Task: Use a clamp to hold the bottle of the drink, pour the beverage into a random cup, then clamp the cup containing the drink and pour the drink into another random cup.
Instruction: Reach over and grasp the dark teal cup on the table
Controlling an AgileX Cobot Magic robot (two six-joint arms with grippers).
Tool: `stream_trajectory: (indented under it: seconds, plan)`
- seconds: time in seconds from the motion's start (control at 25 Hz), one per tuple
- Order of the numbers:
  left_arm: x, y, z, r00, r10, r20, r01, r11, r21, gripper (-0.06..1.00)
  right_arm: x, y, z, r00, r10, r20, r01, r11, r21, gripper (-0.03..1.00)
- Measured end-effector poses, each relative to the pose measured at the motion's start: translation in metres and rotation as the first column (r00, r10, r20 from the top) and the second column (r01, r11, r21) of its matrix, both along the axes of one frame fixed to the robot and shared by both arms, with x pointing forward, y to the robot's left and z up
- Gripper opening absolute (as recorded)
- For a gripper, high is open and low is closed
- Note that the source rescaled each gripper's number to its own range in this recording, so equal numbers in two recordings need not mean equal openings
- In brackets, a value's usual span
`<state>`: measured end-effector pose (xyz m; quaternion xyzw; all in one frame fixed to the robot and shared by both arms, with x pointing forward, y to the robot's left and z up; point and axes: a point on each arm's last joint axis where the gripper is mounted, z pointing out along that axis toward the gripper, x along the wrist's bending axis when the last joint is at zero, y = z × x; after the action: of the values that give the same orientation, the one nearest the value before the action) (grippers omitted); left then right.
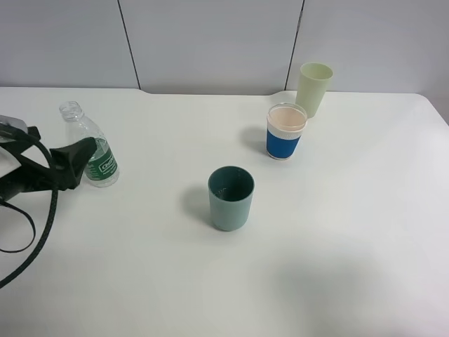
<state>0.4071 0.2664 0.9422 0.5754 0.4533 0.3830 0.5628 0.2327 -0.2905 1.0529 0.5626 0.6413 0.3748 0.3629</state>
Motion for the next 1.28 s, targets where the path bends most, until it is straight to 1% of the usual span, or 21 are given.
stream_trajectory:
  seconds: [0.12,0.24,0.44,0.56,0.76,0.84,1.04,1.28]
  plan:
    - [-0.006,0.001,0.018,0.995,0.001,0.102,0.001,1.0,-0.02,0.99,0.0,0.0,0.0,1.0,0.0,0.0,0.0,1.0,0.0,1.0]
    - [-0.013,0.002,0.034,0.979,0.011,0.203,-0.003,0.999,-0.037,1.0,0.0,0.0,0.0,1.0,0.0,0.0,0.0,1.0,0.0,1.0]
    - [-0.029,0.007,0.062,0.931,0.058,0.36,-0.021,0.994,-0.105,1.0,0.0,0.0,0.0,1.0,0.0,0.0,0.0,1.0,0.0,1.0]
    - [-0.038,0.011,0.076,0.905,0.094,0.415,-0.038,0.989,-0.14,1.0,0.0,0.0,0.0,1.0,0.0,0.0,0.0,1.0,0.0,1.0]
    - [-0.046,0.014,0.111,0.881,0.124,0.457,-0.065,0.988,-0.142,1.0,0.0,0.0,0.0,1.0,0.0,0.0,0.0,1.0,0.001,1.0]
    - [-0.05,0.016,0.128,0.877,0.135,0.461,-0.08,0.987,-0.137,1.0,0.0,0.0,0.0,1.0,0.0,0.0,0.0,1.0,0.001,1.0]
    - [-0.065,0.021,0.164,0.905,0.173,0.388,-0.14,0.984,-0.111,1.0,0.0,0.0,0.0,1.0,0.0,0.0,0.0,1.0,0.001,1.0]
    - [-0.091,0.028,0.196,0.93,0.213,0.301,-0.213,0.977,-0.034,1.0,0.0,0.0,0.0,1.0,0.0,0.0,0.0,1.0,0.001,1.0]
